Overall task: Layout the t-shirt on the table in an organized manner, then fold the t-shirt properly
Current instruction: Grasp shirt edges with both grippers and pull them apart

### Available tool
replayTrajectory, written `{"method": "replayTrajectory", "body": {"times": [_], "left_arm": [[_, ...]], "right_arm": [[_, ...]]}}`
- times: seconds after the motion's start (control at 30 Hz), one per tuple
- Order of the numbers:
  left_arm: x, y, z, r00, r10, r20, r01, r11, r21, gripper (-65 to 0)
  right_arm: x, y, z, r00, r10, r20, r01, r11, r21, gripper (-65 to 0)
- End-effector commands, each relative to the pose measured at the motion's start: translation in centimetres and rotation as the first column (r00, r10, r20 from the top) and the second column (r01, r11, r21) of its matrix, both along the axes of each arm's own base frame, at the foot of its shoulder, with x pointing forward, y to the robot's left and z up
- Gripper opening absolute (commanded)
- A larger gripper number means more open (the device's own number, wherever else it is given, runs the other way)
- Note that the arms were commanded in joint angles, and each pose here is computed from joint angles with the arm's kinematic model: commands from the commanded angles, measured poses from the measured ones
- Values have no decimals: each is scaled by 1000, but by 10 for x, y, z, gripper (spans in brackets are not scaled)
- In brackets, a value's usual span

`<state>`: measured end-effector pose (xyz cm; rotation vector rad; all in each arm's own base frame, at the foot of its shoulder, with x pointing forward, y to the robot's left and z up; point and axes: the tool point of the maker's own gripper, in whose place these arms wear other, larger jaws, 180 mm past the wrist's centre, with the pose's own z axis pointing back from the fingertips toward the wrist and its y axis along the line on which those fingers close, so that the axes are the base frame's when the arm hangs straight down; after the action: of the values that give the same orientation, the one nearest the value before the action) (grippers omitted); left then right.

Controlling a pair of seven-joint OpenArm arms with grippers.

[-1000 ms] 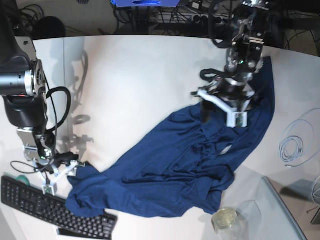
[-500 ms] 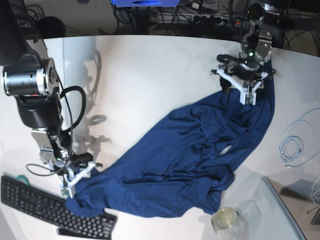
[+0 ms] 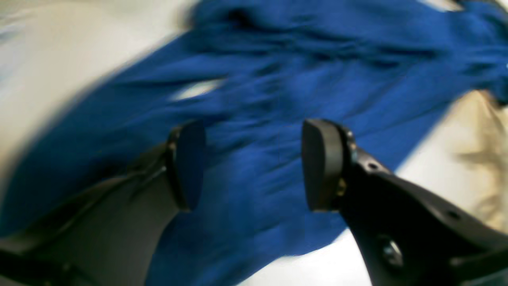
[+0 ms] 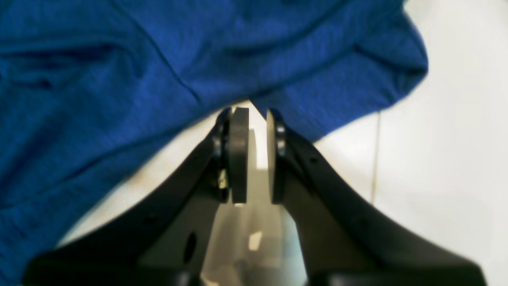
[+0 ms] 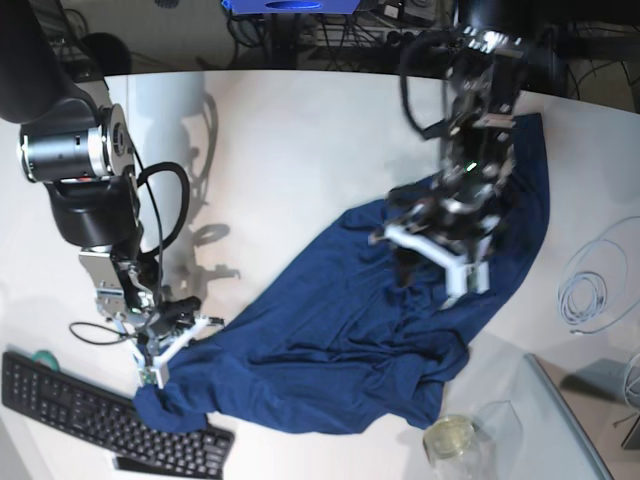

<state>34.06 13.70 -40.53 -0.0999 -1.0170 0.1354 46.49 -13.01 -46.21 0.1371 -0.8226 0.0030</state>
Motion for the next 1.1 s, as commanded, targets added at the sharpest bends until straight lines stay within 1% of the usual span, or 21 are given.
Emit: {"method": "replayTrajectory", "body": {"times": [0.0,0.07,0.1,0.17,0.23,0.33,0.4,0.5,0.53,0.57,0.7,0.73,0.8,0.83,0.9,0.97,1.07], "left_arm": [[10,0,-7,1000,19,-10,-19,1000,24,-286],[11,-15,-42,994,0,-105,10,995,95,-298],[8,-19,-54,990,-11,-140,30,991,129,-324],[-2,-25,-65,985,-31,-169,58,985,159,-398],[-26,-19,-76,978,-36,-203,71,983,169,-482],[-58,6,-83,971,-35,-238,87,973,213,-551],[-81,25,-91,961,-34,-274,106,963,249,-559],[-106,53,-96,950,-29,-311,128,944,304,-559],[-113,64,-97,947,-17,-322,125,940,318,-559],[-116,72,-97,946,-2,-324,113,939,326,-559],[-127,110,-89,945,91,-315,33,930,365,-559],[-131,119,-88,942,113,-316,14,927,374,-559],[-131,137,-83,941,149,-304,-17,918,395,-559],[-131,144,-81,941,149,-303,-17,916,401,-559],[-128,155,-76,943,155,-295,-24,914,404,-559],[-123,166,-70,943,185,-276,-58,909,413,-559],[-109,169,-60,951,193,-240,-80,907,413,-559]], "right_arm": [[21,-4,24,997,-8,77,8,1000,-1,-579],[19,-9,22,997,-12,74,12,1000,-7,-579],[18,-11,22,997,-12,73,13,1000,-11,-579],[15,-26,18,998,-24,65,26,999,-29,-579],[11,-32,15,998,-29,58,31,999,-37,-579],[6,-33,10,998,-29,47,31,999,-39,-579],[5,-39,10,998,-33,51,35,998,-47,-575],[5,-37,17,996,-23,88,27,998,-49,-572],[6,-36,21,994,-18,108,24,998,-51,-564],[7,-33,25,992,-13,126,20,999,-50,-543],[6,-26,38,984,4,181,4,999,-47,-378],[7,-24,41,982,7,189,2,999,-46,-329],[5,-21,39,986,9,169,-2,999,-44,-267],[5,-13,37,988,16,151,-11,999,-33,-249],[5,1,36,991,28,128,-27,1000,-16,-243],[7,6,35,993,32,111,-31,999,-9,-243],[-2,17,20,999,42,34,-42,999,6,-245]]}}
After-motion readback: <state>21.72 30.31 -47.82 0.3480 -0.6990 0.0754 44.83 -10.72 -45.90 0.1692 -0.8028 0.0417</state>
